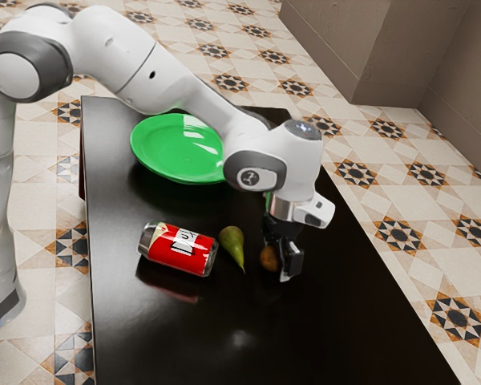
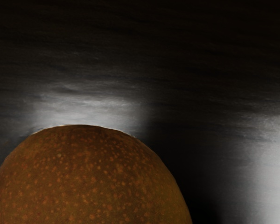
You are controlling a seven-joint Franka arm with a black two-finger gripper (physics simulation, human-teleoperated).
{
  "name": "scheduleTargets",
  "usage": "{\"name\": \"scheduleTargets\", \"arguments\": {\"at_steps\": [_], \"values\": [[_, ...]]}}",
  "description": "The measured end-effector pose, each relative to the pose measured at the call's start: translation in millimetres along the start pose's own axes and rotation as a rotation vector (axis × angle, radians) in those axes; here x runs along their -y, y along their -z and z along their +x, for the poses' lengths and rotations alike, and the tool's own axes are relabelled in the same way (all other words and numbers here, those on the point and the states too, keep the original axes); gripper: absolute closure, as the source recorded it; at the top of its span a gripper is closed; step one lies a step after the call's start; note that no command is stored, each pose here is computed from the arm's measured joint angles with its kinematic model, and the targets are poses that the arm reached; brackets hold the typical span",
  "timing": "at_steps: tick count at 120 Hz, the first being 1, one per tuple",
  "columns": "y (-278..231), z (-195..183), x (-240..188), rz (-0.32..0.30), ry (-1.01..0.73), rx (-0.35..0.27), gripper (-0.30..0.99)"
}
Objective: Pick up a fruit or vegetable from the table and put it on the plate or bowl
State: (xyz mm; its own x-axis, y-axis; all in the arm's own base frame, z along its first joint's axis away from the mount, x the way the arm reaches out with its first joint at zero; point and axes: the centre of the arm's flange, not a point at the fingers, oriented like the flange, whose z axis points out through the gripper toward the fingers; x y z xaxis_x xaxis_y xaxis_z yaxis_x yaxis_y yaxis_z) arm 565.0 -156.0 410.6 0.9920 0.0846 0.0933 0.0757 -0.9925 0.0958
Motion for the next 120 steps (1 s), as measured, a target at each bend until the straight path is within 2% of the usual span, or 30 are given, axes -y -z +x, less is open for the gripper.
{"name": "scheduleTargets", "arguments": {"at_steps": [15,20,42,63,73,86,108,120], "values": [[7.1,0.6,-0.1,-0.004,0.008,-0.014,0.38],[9.5,0.6,0.0,-0.002,0.01,-0.019,0.43],[31.8,-1.7,-0.4,0.002,0.022,-0.053,0.45],[118.0,-16.9,8.9,0.008,0.045,-0.138,0.45],[158.4,-1.2,63.0,0.015,0.148,-0.164,0.45],[179.9,6.5,137.2,0.039,0.278,-0.155,0.45],[215.9,-21.9,203.0,0.042,0.392,-0.147,0.45],[226.5,-37.4,248.6,0.056,0.478,-0.123,0.45]]}}
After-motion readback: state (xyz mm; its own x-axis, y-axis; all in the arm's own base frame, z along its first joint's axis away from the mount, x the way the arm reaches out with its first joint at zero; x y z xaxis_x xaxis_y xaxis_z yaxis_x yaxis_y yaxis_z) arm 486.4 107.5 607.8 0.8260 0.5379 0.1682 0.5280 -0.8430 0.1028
